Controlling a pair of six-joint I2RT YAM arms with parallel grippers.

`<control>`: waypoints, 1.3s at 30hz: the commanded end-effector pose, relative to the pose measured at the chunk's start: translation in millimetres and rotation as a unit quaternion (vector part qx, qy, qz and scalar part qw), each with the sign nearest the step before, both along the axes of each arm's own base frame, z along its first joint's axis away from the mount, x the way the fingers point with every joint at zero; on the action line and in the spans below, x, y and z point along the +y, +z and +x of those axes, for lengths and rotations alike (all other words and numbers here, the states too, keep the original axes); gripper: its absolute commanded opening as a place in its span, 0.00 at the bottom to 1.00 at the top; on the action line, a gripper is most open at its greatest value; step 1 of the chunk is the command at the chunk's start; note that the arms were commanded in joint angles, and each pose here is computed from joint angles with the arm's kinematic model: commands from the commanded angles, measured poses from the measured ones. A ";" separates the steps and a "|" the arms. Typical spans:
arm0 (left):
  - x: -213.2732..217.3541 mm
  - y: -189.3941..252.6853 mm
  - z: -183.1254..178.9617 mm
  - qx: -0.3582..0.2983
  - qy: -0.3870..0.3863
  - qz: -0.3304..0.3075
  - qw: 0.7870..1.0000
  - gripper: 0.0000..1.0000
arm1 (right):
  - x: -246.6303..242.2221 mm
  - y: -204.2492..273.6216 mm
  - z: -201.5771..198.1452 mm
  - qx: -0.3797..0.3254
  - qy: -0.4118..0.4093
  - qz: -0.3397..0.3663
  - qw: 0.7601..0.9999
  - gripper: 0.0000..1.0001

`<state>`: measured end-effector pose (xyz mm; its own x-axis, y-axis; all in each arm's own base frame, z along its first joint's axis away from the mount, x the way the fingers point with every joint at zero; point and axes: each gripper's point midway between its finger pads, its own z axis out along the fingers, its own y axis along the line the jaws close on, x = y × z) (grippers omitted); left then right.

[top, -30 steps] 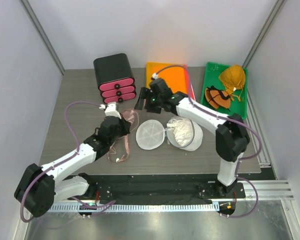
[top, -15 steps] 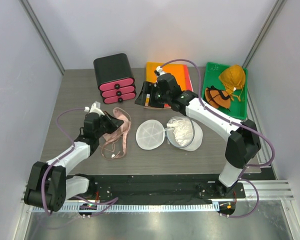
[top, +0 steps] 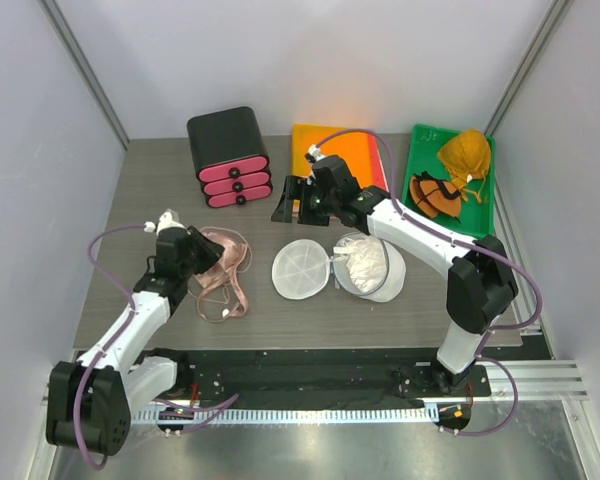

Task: Place the bra in the laundry bag and zip it closed
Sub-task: Place the bra at the center of the board, then adjust the bra at the center of the board.

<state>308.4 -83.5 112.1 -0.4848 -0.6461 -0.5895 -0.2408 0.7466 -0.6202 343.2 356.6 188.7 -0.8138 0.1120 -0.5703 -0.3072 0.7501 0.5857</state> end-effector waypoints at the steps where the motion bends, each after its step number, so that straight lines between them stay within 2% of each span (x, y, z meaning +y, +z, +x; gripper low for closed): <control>1: 47.5 -11.8 -4.5 0.063 0.093 0.084 0.990 0.41 | 6.6 5.9 -3.2 -0.014 0.023 0.014 1.000 0.81; 5: 84.1 -23.1 -15.2 0.137 0.173 0.134 0.966 0.39 | 7.7 0.9 -7.7 -0.009 0.032 0.018 0.999 0.81; 7: 97.3 -16.7 -15.3 0.143 0.210 0.154 0.955 0.55 | 6.2 -2.8 -11.4 -0.007 0.038 0.014 0.999 0.81; 9: 94.4 -18.9 -17.4 0.145 0.203 0.147 0.957 0.73 | 4.0 -5.9 -13.2 -0.008 0.040 0.009 0.999 0.82; 11: 83.9 -16.8 -19.4 0.133 0.188 0.119 0.966 0.81 | 3.3 -6.6 -16.1 -0.010 0.046 0.007 0.999 0.82; 12: 80.5 -25.8 -25.4 0.136 0.178 0.113 0.968 0.91 | 1.7 -8.3 -15.8 -0.010 0.047 0.004 0.999 0.82; 14: 70.7 -15.3 -25.0 0.106 0.152 0.094 0.978 0.94 | 1.7 -8.2 -17.6 -0.012 0.053 0.003 0.999 0.82; 18: 61.6 -12.3 -33.6 0.083 0.122 0.080 0.986 0.98 | 4.3 -14.9 -21.8 -0.003 0.066 0.008 0.998 0.82; 20: 56.4 -10.1 -29.4 0.064 0.110 0.070 0.989 0.99 | 10.2 -20.7 -23.3 0.003 0.077 0.016 0.997 0.82; 24: 48.5 -28.5 -28.3 0.073 0.098 0.054 0.991 0.95 | 28.1 -33.1 -24.3 0.010 0.105 0.025 0.994 0.82; 28: 47.8 -32.5 -25.4 0.069 0.101 0.049 0.991 0.93 | 73.6 -49.0 -46.5 0.028 0.151 0.035 0.987 0.81; 30: 48.6 -35.5 -30.6 0.066 0.110 0.040 0.991 0.88 | 91.2 -54.2 -56.6 0.034 0.165 0.040 0.985 0.80; 34: 53.2 -15.2 -40.3 0.019 0.129 0.023 0.991 0.83 | 114.1 -84.3 -74.4 0.049 0.178 0.027 0.982 0.76; 37: 55.6 -17.7 -53.5 0.032 0.140 0.018 0.989 0.77 | 123.6 -97.6 -83.7 0.051 0.180 0.026 0.982 0.70; 39: 57.3 -21.2 -59.6 0.043 0.152 0.011 0.987 0.69 | 131.4 -108.2 -93.1 0.056 0.188 0.023 0.980 0.68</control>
<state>258.4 -32.1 92.7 -0.3524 -0.7199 -0.5980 -0.4528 0.6904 -0.5642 242.4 463.6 60.3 -0.8816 -0.2330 -0.4104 -0.4589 0.6264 0.6301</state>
